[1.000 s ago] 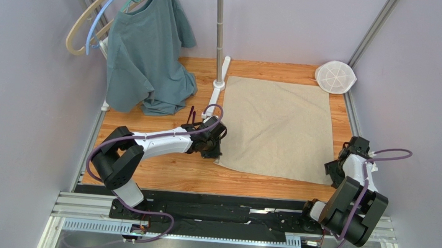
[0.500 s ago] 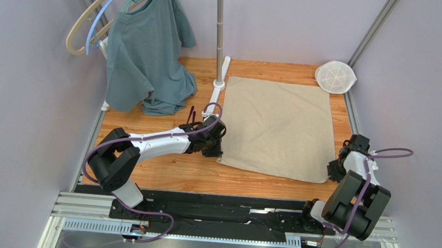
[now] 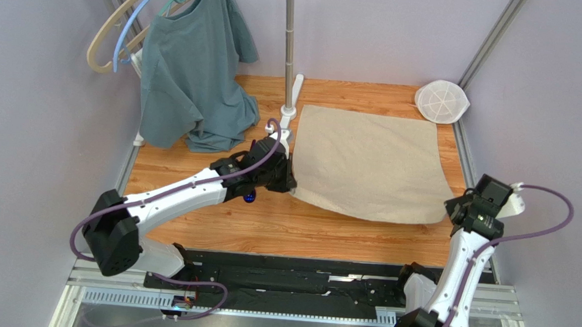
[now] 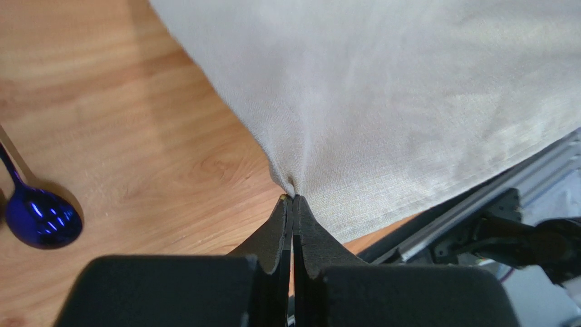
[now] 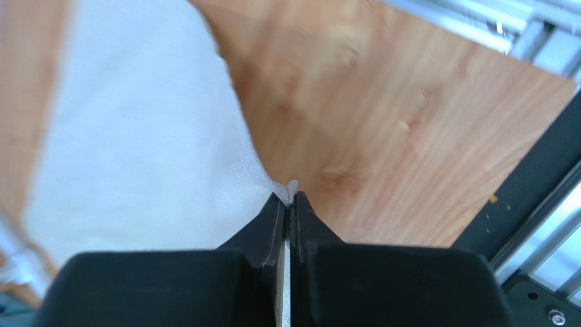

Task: Fold the napkin into a case and place the utensils inside
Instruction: Pick up the flattened napkin from the center of the board.

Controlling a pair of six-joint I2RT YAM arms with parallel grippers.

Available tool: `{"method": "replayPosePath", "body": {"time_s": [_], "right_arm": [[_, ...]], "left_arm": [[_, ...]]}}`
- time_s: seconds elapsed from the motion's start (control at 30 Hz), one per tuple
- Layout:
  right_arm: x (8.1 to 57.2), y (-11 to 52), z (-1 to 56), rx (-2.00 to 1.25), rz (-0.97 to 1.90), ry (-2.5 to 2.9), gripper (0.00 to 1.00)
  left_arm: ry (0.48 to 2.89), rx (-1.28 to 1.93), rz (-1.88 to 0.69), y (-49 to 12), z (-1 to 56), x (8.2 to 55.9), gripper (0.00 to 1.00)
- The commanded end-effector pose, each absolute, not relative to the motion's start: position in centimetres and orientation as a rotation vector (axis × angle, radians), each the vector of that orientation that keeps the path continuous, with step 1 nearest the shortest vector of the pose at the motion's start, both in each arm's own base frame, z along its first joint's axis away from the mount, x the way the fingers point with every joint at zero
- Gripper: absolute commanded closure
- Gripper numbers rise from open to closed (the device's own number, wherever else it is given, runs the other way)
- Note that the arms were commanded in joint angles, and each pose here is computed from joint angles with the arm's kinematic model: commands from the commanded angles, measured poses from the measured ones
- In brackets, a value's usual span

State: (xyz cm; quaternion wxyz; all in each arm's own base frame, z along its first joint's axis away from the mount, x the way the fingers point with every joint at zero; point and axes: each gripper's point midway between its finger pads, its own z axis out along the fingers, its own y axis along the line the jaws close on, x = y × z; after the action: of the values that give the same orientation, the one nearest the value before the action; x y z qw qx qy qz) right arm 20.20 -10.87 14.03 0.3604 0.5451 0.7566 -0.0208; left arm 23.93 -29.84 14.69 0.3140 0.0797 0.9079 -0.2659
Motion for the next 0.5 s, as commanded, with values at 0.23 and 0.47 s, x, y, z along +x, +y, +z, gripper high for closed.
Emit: {"method": "replayPosePath", "body": {"time_s": [0.23, 0.47], "right_arm": [[11.0, -4.8, 43.1, 0.881, -0.025, 1.482, 1.0], [8.2, -3.1, 47.9, 0.831, -0.003, 1.407, 1.0]], "left_arm": [[1.599, 0.417, -0.977, -24.6, 44.4, 18.8, 1.0], [1.427, 0.386, -0.969, -20.8, 51.8, 16.4, 1.0]]}}
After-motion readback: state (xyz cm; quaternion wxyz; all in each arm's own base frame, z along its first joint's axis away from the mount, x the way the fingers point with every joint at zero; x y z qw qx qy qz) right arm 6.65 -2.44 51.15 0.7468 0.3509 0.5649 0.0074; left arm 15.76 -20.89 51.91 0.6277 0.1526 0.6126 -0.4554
